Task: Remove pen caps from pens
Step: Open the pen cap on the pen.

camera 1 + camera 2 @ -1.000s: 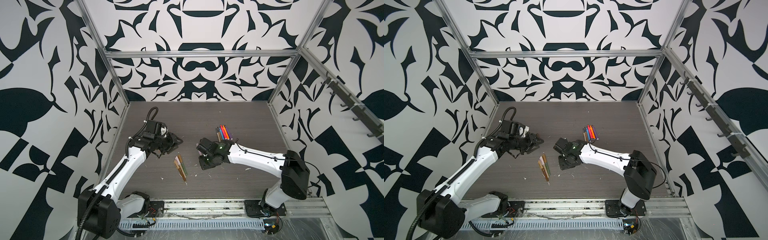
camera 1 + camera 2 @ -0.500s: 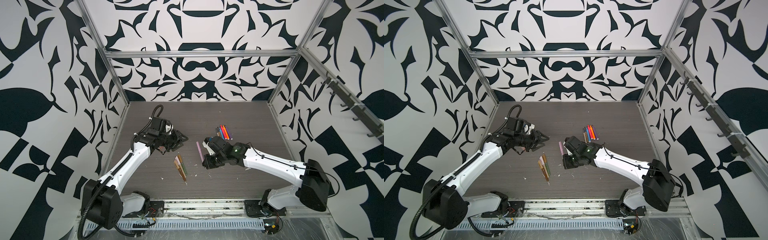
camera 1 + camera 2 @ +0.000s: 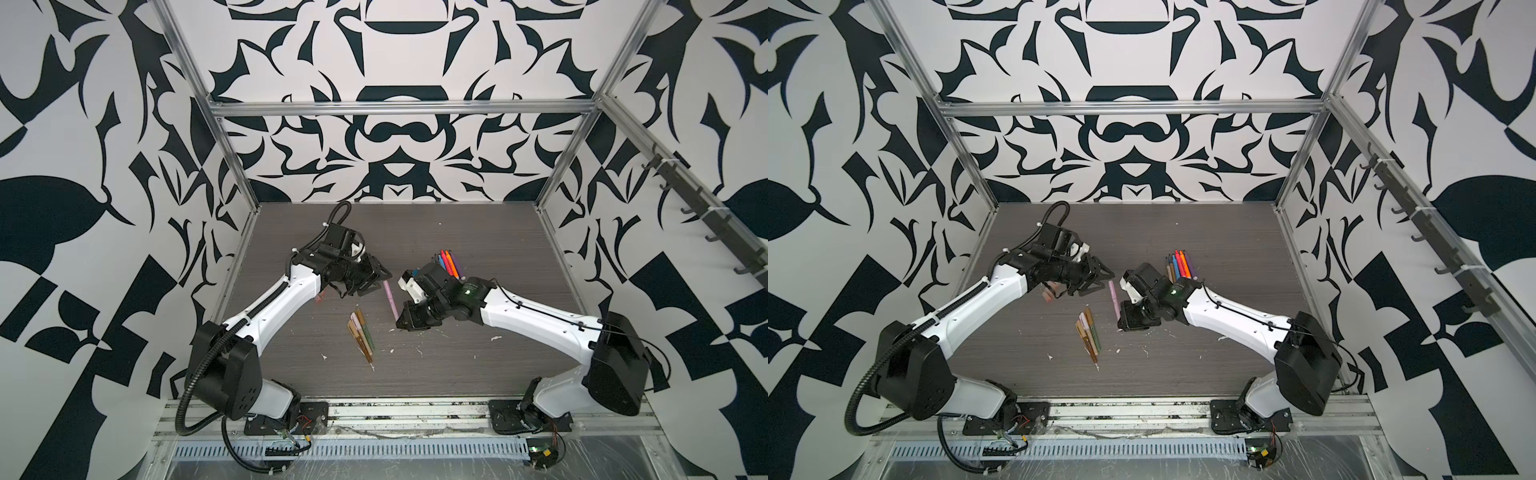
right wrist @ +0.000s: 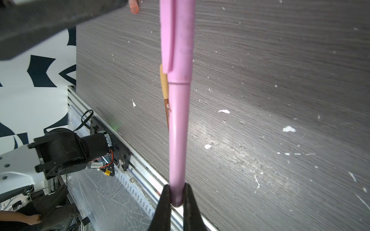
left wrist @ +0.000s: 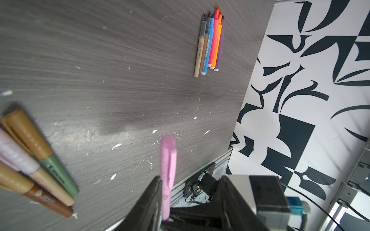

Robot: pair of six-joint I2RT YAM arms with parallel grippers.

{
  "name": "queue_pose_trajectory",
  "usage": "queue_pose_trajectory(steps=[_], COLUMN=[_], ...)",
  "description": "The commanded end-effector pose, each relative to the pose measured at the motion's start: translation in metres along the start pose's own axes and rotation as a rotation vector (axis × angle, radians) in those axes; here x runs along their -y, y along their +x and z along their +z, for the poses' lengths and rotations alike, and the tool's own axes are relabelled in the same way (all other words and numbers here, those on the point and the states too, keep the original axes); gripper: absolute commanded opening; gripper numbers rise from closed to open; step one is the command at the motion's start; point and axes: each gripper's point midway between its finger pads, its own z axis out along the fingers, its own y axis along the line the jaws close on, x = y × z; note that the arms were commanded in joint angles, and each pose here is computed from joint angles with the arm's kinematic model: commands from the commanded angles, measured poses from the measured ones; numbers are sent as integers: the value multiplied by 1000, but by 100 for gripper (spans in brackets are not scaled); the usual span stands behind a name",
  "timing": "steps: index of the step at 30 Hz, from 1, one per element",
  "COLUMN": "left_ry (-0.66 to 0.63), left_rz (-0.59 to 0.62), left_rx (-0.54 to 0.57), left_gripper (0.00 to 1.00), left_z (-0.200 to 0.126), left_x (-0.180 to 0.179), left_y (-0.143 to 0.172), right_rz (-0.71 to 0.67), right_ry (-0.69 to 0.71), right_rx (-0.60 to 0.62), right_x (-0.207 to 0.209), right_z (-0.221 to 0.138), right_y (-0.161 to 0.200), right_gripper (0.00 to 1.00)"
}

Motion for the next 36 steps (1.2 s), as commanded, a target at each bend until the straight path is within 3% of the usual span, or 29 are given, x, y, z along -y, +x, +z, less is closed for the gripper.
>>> queue_pose_trajectory(steps=[1, 10, 27, 33, 35, 36], left_ry=[-46, -138, -163, -149, -141, -138], left_rz=[4, 2, 10, 15, 16, 17], left_rx=[-34, -92, -132, -144, -141, -138], left_gripper=[49, 45, 39, 1, 0, 0], left_z=[6, 18, 32, 33, 32, 31], left_x=[-6, -22, -14, -10, -8, -6], left_y=[3, 6, -3, -2, -2, -3], right_rz=[-45, -45, -66, -61, -56, -55], right_ry=[-53, -43, -43, -25, -19, -18], right_rx=[27, 45, 43, 64, 73, 77], right_x=[-20, -14, -10, -6, -4, -4], right_z=[-11, -20, -27, -32, -34, -35], right_y=[-14, -21, -25, -28, -29, -30], right_gripper=[0, 0, 0, 0, 0, 5])
